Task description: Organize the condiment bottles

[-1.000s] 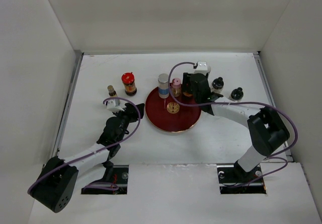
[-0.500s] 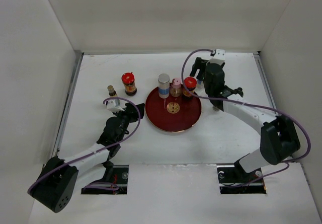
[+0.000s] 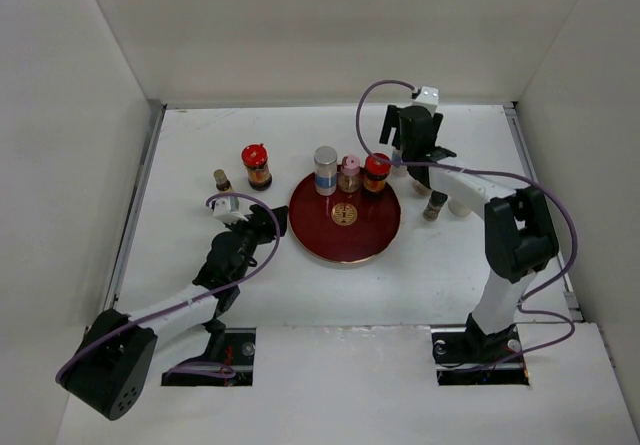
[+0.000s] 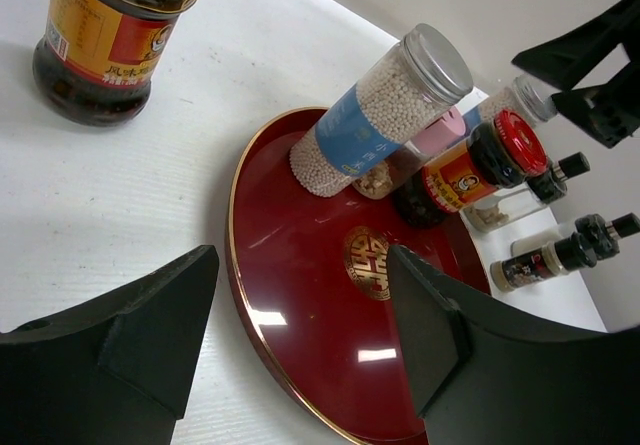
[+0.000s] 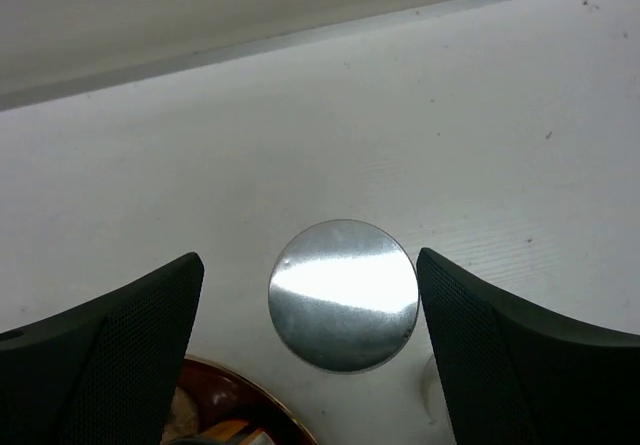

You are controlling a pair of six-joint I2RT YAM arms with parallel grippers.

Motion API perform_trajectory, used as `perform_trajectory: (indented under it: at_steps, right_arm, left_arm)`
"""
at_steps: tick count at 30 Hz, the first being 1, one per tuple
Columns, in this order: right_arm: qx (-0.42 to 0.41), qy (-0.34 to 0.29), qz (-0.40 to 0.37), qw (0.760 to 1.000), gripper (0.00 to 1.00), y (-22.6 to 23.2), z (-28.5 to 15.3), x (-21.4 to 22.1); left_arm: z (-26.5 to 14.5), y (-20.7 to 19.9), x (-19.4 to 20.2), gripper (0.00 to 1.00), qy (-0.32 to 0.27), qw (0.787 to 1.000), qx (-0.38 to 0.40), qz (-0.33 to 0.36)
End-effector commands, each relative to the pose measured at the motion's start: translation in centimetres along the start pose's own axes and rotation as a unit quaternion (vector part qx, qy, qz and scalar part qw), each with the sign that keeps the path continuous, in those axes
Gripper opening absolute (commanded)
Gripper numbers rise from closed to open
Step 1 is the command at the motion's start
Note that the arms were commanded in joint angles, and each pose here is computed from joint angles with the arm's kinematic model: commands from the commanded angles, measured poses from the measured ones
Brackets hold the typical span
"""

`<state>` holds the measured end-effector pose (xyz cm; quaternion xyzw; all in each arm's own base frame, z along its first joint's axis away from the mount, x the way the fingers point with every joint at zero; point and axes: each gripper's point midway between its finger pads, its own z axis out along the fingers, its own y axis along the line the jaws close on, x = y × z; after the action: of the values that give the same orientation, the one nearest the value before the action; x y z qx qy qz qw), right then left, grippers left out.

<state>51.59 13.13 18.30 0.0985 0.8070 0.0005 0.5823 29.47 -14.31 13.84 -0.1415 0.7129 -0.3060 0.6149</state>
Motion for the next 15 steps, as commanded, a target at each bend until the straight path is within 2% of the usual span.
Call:
perform_trajectory:
  at_steps: [1, 4, 9, 15]
  right_arm:
    - [-0.003, -0.009, 0.005, 1.0, 0.89, 0.4, 0.6, -1.5]
    - [0.003, -0.003, 0.004, 1.0, 0.85, 0.2, 0.9, -0.7]
    - [0.005, -0.012, 0.009, 1.0, 0.59, 0.0, 0.7, -1.1]
    - [-0.001, -0.07, 0.02, 0.997, 0.51, -0.1, -2.0, -5.2]
  left_arm:
    - [0.6, -1.8, -1.9, 0.67, -0.027, 0.999, 0.025, -0.014]
    - [0.8, -2.0, -1.6, 0.67, -0.021, 0.999, 0.027, -0.013]
    - [1.0, -1.8, -1.2, 0.67, -0.017, 0.999, 0.024, -0.013]
    - [1.0, -2.2, -1.0, 0.67, -0.014, 0.999, 0.031, -0.01]
